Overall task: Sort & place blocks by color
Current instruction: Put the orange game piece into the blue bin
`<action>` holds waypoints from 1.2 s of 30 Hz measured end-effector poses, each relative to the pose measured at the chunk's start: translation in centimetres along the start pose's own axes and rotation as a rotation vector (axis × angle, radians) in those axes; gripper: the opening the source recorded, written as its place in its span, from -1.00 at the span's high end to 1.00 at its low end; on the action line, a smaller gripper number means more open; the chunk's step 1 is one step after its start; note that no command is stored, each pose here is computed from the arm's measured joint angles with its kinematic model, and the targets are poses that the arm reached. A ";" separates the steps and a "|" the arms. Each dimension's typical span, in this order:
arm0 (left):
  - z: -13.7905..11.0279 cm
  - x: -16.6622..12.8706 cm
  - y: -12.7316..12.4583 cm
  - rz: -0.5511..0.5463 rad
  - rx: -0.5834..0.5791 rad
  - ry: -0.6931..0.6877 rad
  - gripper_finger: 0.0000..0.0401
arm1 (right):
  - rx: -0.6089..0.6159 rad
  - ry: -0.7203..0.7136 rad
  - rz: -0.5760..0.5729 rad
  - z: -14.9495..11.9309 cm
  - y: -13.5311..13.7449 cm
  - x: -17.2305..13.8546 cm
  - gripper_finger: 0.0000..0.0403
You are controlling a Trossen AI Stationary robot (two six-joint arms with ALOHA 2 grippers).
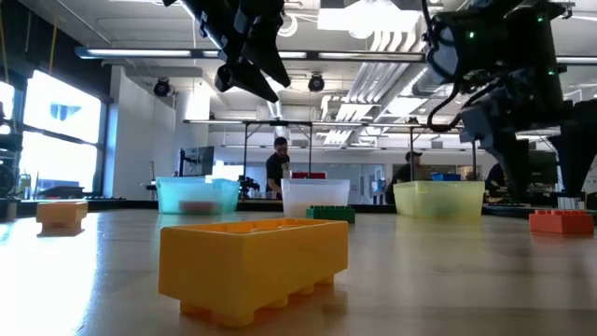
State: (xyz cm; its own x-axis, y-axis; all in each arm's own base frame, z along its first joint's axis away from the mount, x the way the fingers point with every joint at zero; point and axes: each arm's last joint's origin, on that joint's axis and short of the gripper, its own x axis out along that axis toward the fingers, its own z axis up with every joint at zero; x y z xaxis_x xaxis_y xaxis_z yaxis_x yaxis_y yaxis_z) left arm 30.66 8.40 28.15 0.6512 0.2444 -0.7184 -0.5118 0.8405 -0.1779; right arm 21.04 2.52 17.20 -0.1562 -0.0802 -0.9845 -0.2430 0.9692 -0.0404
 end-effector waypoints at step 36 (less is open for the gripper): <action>0.0 0.0 0.1 0.001 0.069 0.003 -0.08 | 0.236 0.005 0.112 4.3 -0.5 1.7 0.45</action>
State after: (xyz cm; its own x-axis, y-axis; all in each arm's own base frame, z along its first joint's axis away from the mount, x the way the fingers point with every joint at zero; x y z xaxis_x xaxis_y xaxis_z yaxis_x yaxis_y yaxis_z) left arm 30.62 8.48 28.11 0.6491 0.2436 -0.7206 -0.4723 0.8717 -0.1308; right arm 25.04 2.87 14.80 -0.1747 0.0305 -0.9841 0.0061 0.9995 0.0299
